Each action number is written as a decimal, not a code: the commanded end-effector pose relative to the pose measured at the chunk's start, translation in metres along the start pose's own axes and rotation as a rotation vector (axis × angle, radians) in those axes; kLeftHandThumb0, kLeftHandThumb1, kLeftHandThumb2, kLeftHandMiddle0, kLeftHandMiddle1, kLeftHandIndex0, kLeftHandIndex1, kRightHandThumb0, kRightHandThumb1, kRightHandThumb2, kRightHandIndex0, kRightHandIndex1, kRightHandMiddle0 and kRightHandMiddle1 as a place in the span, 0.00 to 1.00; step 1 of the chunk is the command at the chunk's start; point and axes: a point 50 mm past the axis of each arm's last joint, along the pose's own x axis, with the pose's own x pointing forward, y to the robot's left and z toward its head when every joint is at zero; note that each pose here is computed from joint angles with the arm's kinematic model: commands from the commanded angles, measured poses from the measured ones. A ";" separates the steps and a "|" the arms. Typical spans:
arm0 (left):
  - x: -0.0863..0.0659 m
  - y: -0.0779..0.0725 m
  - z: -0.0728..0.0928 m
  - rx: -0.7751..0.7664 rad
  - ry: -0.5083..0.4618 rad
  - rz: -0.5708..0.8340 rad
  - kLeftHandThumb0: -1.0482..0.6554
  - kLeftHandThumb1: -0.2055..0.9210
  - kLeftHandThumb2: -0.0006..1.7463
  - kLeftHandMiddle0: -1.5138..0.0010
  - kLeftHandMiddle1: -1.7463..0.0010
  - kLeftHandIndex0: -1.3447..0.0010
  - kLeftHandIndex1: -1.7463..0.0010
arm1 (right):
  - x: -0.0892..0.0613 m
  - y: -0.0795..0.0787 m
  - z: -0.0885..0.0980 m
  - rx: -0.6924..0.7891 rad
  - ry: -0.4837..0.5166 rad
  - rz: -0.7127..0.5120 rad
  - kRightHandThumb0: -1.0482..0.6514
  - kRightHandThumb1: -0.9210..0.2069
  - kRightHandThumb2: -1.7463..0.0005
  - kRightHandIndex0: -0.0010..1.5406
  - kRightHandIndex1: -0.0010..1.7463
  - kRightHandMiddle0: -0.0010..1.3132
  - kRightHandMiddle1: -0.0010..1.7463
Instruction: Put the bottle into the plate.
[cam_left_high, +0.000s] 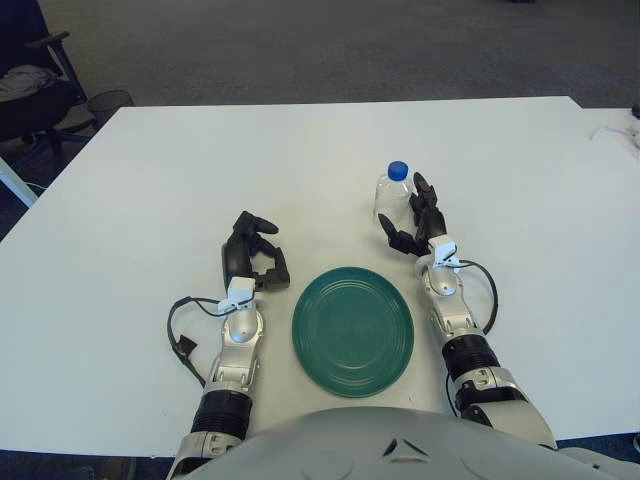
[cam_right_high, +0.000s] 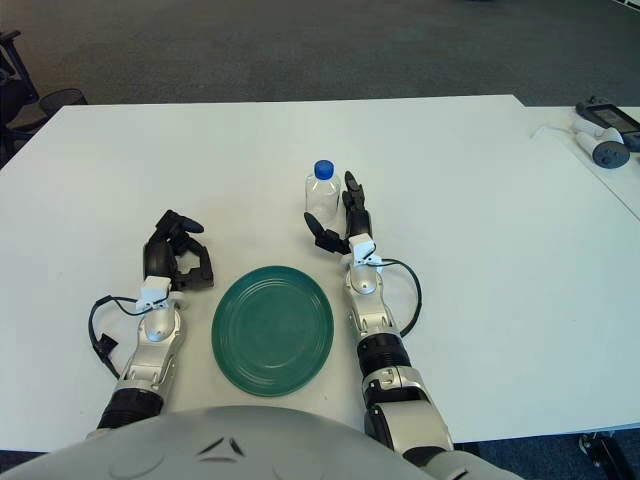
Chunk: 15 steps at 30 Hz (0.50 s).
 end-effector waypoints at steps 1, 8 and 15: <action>-0.016 0.009 -0.018 0.036 0.079 0.003 0.61 0.13 1.00 0.42 0.00 0.49 0.00 | -0.001 -0.001 -0.010 -0.033 0.057 0.015 0.12 0.24 0.71 0.00 0.18 0.00 0.15; -0.017 0.009 -0.018 0.040 0.076 0.008 0.61 0.13 1.00 0.42 0.00 0.49 0.00 | 0.002 -0.003 -0.011 -0.065 0.058 0.051 0.07 0.15 0.79 0.00 0.22 0.00 0.16; -0.017 0.010 -0.018 0.044 0.078 0.017 0.61 0.13 1.00 0.42 0.00 0.49 0.00 | 0.004 -0.004 -0.012 -0.090 0.057 0.070 0.03 0.08 0.84 0.00 0.23 0.00 0.15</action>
